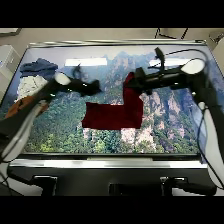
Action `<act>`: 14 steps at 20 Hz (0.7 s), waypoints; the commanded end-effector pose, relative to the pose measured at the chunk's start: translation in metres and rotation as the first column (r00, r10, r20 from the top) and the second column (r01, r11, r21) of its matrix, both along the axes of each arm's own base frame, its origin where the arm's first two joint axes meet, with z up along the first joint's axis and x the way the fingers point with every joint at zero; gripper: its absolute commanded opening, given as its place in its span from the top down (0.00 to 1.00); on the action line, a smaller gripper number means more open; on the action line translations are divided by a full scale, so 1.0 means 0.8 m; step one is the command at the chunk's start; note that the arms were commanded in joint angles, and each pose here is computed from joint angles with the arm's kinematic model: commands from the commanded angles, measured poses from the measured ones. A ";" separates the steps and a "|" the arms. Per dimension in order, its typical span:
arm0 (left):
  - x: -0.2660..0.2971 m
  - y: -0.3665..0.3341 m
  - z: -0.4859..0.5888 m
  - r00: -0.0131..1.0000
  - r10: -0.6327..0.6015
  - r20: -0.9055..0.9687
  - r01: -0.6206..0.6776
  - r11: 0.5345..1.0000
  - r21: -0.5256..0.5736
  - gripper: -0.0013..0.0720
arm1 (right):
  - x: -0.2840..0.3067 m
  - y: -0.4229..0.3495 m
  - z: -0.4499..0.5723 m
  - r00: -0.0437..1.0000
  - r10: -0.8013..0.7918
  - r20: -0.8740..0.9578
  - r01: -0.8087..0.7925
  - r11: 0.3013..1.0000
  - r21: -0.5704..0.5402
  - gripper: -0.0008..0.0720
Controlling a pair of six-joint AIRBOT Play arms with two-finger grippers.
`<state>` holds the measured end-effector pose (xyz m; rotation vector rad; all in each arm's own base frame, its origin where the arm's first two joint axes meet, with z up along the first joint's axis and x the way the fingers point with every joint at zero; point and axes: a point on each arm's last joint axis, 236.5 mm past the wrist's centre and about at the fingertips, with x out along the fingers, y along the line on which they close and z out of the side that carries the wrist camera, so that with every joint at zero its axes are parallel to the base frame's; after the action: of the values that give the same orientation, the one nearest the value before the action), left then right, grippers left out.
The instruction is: Fold the clothes and pants, and hang the long-sleeved shirts on hangers.
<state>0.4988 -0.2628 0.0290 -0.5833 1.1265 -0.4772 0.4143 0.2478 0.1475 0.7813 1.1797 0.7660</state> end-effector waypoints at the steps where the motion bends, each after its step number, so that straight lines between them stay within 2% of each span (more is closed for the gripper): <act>1: 0.015 0.185 0.116 0.968 0.168 0.184 -0.194 0.972 0.134 0.95 | 0.017 0.083 -0.056 0.997 0.004 -0.072 0.000 0.998 0.063 0.94; 3: 0.001 0.236 0.192 0.923 0.241 0.299 -0.284 0.953 0.108 0.95 | 0.010 0.135 -0.101 0.987 0.026 -0.160 -0.010 0.995 0.100 0.94; 6: -0.030 0.255 0.268 0.870 0.248 0.425 -0.316 0.944 0.095 0.95 | -0.016 0.196 -0.167 0.949 0.071 -0.308 -0.028 0.989 0.142 0.94; 7: -0.038 0.254 0.282 0.860 0.245 0.449 -0.317 0.944 0.092 0.95 | -0.025 0.211 -0.185 0.933 0.081 -0.351 -0.027 0.988 0.154 0.79; 8: -0.045 0.249 0.293 0.853 0.238 0.465 -0.311 0.946 0.088 0.95 | -0.028 0.220 -0.197 0.922 0.085 -0.377 -0.020 0.985 0.172 0.32; 9: -0.050 0.245 0.300 0.850 0.231 0.474 -0.306 0.948 0.086 0.95 | -0.024 0.223 -0.194 0.930 0.097 -0.354 -0.025 0.979 0.203 0.02; 12: -0.053 0.242 0.303 0.847 0.221 0.483 -0.299 0.950 0.089 0.95 | 0.027 0.167 -0.152 0.962 0.036 -0.271 0.034 0.968 0.249 0.05; 14: -0.052 0.243 0.303 0.846 0.215 0.488 -0.296 0.950 0.095 0.95 | 0.064 0.085 -0.120 0.980 -0.032 -0.198 0.076 0.974 0.215 0.05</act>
<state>0.4611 -0.0702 0.2640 -0.4459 0.6184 -0.2642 0.4388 0.3699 0.0278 1.0991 1.3457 0.8082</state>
